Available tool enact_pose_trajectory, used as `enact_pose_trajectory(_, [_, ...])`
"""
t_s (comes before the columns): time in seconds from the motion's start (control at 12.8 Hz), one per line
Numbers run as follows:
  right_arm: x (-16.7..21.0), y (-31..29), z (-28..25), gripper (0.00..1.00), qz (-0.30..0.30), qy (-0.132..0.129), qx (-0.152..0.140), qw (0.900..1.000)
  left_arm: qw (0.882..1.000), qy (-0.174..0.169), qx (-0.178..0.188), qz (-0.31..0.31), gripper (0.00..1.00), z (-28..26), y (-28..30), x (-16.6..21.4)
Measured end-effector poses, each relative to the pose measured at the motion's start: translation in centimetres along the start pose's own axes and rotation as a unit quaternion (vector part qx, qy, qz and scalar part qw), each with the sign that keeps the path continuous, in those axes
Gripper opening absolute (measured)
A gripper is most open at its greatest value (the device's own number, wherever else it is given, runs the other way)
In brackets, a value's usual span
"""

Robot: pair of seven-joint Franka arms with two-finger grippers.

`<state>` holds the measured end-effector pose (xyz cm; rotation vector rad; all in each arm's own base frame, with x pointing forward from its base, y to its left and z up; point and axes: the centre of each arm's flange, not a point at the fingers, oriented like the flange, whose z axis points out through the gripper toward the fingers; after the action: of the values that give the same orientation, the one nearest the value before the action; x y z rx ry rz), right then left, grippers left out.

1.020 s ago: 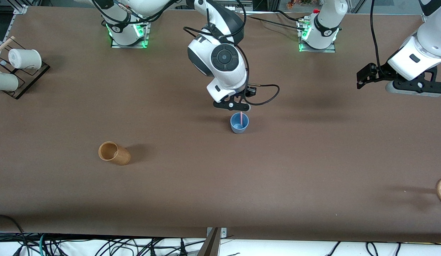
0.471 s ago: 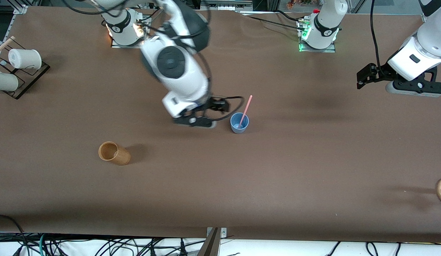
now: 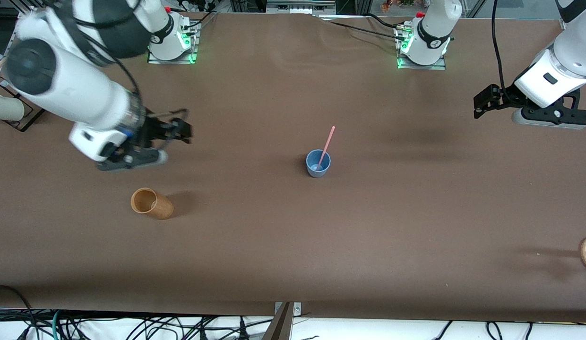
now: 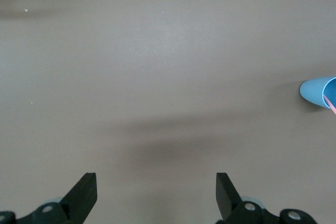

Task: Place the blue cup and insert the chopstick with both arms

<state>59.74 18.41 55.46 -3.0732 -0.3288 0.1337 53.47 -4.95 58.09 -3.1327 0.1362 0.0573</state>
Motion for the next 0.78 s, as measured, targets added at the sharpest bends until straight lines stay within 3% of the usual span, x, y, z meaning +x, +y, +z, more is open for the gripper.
enact_pose_trajectory(0.39, [-6.6, 5.9, -3.2, 1.00, -0.025, 0.010, -0.022, 0.999, 1.000, 0.000, 0.000, 0.000, 1.00, 0.1, 0.0, 0.0])
enact_pose_trajectory(0.78, [-6.8, 5.9, -3.2, 1.00, -0.026, 0.015, -0.028, 0.999, 1.000, -0.001, 0.000, 0.000, 1.00, 0.1, 0.0, 0.1])
